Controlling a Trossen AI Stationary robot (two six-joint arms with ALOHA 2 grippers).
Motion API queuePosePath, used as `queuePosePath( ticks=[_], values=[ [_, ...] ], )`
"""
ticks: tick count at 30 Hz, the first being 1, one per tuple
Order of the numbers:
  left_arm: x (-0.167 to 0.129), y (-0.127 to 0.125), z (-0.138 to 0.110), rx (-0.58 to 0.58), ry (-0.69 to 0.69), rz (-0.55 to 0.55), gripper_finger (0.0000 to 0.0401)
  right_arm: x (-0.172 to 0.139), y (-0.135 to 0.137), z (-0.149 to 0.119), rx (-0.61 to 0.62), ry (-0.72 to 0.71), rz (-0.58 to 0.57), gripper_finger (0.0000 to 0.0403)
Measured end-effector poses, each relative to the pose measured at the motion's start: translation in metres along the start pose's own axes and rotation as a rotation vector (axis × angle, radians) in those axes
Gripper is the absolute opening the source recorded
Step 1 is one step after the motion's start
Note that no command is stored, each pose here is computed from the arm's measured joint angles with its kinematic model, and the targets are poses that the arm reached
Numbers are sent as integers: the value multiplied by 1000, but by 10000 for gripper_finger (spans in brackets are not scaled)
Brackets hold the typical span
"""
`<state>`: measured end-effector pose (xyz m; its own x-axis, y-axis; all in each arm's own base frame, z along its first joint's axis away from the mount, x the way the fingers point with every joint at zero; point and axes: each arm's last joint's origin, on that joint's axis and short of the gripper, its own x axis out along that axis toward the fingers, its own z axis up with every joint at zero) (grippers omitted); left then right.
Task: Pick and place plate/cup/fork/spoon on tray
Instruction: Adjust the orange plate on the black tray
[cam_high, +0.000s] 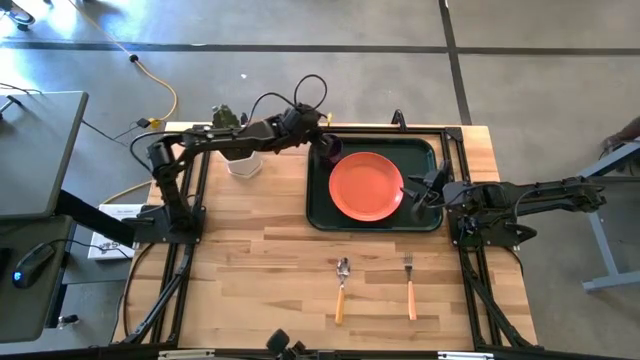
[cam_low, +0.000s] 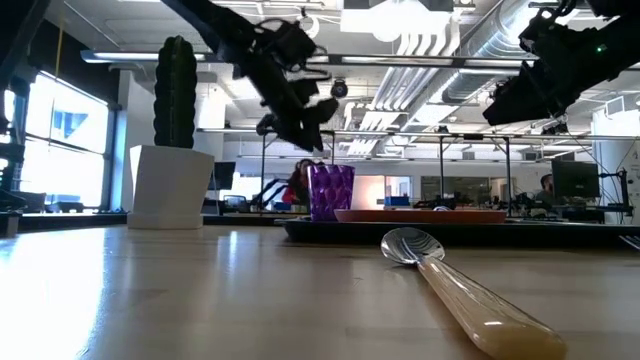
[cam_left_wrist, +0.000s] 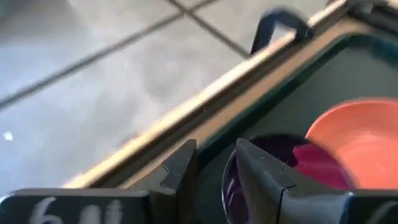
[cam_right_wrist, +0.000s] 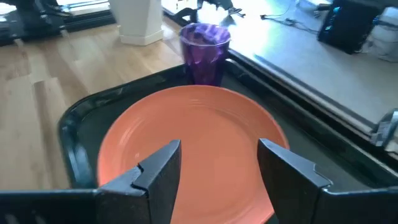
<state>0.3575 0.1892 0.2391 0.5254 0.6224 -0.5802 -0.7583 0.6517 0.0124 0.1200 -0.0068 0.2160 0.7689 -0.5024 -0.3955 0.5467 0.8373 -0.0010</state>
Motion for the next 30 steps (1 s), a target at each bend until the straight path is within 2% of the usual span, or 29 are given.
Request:
queuePosePath(
  ticks=[3,6,12,16,18,21,26,30],
  values=[
    [-24,-8,10,35,-62,17,109,0,1,-1,5,11,15,204],
    [-42,-25,1,76,-161,66,103,2,2,-2,18,26,16,204],
    [-58,-70,-52,141,-231,-45,80,11,6,-6,61,74,-31,204],
    [-71,-90,-79,148,-234,-66,74,22,9,-12,38,103,-149,204],
    [-76,-96,-87,164,-239,-38,73,29,11,-14,32,110,-214,204],
    [-83,-102,-93,176,-257,8,73,40,14,-18,6,143,-238,204],
    [-90,-110,-100,206,-248,5,73,58,17,-32,-41,301,-193,204],
    [-91,-110,-105,210,-231,53,73,66,18,-40,-46,392,-159,204]
  ],
)
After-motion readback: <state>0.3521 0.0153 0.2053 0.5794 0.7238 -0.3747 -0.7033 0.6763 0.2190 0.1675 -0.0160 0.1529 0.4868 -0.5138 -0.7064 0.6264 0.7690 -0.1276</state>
